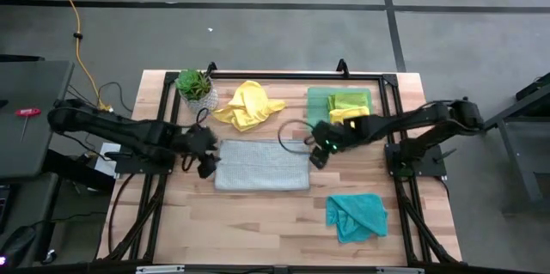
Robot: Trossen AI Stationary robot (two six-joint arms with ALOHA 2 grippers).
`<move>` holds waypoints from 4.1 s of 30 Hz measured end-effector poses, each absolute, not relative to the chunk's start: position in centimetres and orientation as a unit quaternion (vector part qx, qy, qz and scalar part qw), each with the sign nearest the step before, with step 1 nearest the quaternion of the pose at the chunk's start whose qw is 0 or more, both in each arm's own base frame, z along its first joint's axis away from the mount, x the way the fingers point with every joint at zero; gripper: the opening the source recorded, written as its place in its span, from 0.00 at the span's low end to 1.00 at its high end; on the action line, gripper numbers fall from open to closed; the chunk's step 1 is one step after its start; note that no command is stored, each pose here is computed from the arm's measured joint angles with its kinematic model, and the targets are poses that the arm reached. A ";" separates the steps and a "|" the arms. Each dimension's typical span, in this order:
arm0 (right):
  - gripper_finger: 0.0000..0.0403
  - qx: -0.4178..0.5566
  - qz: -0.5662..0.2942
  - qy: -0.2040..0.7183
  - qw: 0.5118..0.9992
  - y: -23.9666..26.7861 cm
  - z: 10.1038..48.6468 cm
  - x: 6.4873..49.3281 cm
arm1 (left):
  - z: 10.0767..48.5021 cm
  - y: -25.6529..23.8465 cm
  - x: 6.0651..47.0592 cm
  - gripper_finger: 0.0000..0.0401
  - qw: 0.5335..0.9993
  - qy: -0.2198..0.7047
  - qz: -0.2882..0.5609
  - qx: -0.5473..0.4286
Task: Fold microfiber towels
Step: Fold the gray towel
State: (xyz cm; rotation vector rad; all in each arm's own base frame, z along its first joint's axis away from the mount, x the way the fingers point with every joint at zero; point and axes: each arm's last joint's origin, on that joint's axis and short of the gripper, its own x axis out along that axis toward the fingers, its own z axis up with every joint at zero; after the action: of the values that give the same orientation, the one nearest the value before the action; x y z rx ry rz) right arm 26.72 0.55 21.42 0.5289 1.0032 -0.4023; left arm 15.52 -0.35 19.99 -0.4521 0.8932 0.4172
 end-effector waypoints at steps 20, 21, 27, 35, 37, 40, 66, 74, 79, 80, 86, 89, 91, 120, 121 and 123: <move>0.55 0.356 -0.179 0.395 0.828 3.3 18.0 25.2 | 15.6 4.3 17.1 0.40 0.773 0.402 0.397 -0.289; 0.55 0.355 -0.179 0.396 0.828 3.3 18.0 25.2 | 15.5 4.6 17.1 0.39 0.766 0.408 0.398 -0.296; 0.55 0.348 -0.177 0.398 0.830 3.3 18.0 25.1 | 14.9 5.4 17.7 0.39 0.758 0.424 0.387 -0.308; 0.55 0.348 -0.177 0.398 0.830 3.3 18.0 25.2 | 13.8 5.7 17.9 0.39 0.740 0.451 0.391 -0.311; 0.55 0.348 -0.177 0.398 0.830 3.3 18.0 25.2 | 13.6 5.7 18.0 0.39 0.737 0.456 0.392 -0.310; 0.55 0.349 -0.178 0.398 0.830 3.3 18.0 25.2 | 13.4 5.8 18.1 0.39 0.736 0.455 0.397 -0.306; 0.55 0.351 -0.201 0.385 0.829 3.2 18.0 25.2 | 14.7 5.2 17.2 0.00 0.739 0.453 0.367 -0.339; 0.55 0.351 -0.201 0.385 0.830 3.2 18.0 25.2 | 16.6 4.8 16.5 0.00 0.760 0.397 0.364 -0.363; 0.55 0.350 -0.203 0.384 0.830 3.2 18.0 25.2 | 16.6 4.5 16.0 0.00 0.749 0.409 0.375 -0.363; 0.55 0.350 -0.202 0.384 0.830 3.2 18.0 25.2 | 16.6 4.4 16.0 0.00 0.749 0.411 0.378 -0.358; 0.55 0.349 -0.206 0.382 0.831 3.2 18.0 25.2 | 16.6 4.1 16.1 0.00 0.750 0.415 0.375 -0.354; 0.55 0.346 -0.211 0.379 0.832 3.1 18.0 25.2 | 16.0 4.3 15.9 0.00 0.740 0.415 0.414 -0.329; 0.55 0.343 -0.216 0.376 0.833 3.1 18.0 25.2 | 16.1 4.5 16.0 0.00 0.747 0.403 0.423 -0.317; 0.55 0.360 -0.196 0.332 0.850 3.0 18.7 26.0 | 19.4 4.6 19.0 0.44 0.818 0.433 0.288 -0.246; 0.55 0.359 -0.188 0.330 0.853 3.1 18.7 26.1 | 19.6 4.0 19.1 0.45 0.826 0.433 0.258 -0.251; 0.55 0.352 -0.163 0.331 0.860 3.3 18.9 26.2 | 19.8 2.5 19.3 0.46 0.839 0.437 0.211 -0.245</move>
State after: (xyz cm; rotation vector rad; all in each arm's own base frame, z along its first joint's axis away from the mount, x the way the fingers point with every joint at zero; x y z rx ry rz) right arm 26.20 3.27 18.89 0.7383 0.6954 -0.3421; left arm 19.31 2.53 19.80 -0.5179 0.9240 0.4472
